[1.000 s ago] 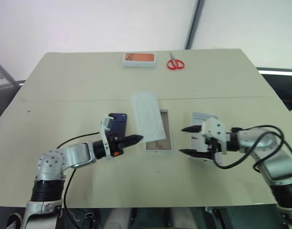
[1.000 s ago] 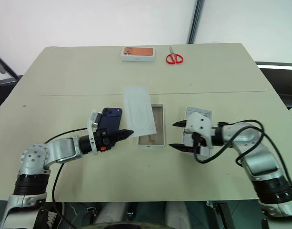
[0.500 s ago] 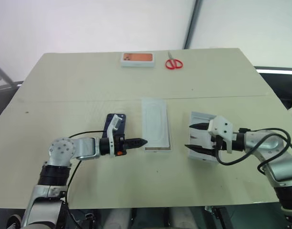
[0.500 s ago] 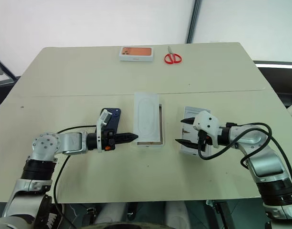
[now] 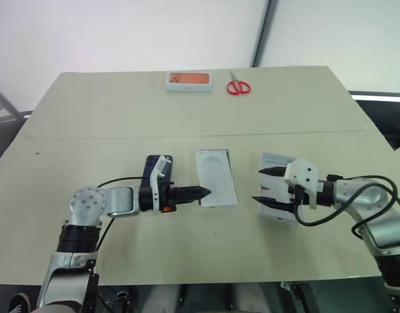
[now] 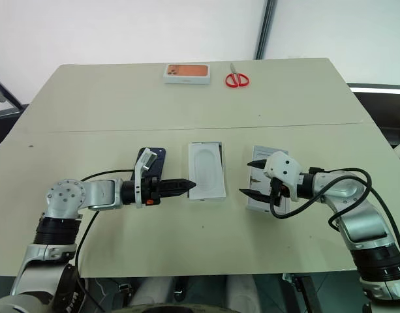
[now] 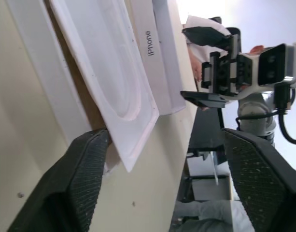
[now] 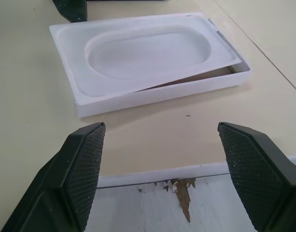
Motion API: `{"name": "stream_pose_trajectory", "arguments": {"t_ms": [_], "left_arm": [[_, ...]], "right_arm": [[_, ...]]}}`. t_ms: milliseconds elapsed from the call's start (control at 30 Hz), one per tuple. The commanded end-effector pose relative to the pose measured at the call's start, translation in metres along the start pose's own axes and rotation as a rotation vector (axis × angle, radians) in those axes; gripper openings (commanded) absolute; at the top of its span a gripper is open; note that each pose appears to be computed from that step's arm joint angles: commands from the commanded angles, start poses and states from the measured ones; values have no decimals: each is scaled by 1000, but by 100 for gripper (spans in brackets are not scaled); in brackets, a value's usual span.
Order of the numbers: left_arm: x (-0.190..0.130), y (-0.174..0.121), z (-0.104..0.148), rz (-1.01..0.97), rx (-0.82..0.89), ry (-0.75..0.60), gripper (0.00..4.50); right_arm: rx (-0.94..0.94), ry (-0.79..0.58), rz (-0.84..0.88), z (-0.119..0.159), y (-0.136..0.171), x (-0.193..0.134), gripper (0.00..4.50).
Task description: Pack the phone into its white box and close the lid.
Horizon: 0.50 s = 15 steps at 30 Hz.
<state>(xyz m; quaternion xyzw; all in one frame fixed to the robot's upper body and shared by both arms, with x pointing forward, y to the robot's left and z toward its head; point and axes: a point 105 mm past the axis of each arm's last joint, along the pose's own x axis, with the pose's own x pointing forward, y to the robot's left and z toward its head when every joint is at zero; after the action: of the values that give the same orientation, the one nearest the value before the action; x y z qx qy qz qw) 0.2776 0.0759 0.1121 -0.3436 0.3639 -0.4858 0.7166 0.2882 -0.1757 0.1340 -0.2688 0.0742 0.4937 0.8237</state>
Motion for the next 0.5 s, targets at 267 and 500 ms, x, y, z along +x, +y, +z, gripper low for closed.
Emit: {"name": "stream_pose_trajectory", "arguments": {"t_ms": [267, 500], "left_arm": [[-23, -17, 26, 0, 113, -76, 395], [-44, -7, 48, 116, 336, -190, 400]], "right_arm": [[-18, -150, -12, 38, -9, 14, 393], [6, -248, 24, 65, -1, 50, 256]]}}
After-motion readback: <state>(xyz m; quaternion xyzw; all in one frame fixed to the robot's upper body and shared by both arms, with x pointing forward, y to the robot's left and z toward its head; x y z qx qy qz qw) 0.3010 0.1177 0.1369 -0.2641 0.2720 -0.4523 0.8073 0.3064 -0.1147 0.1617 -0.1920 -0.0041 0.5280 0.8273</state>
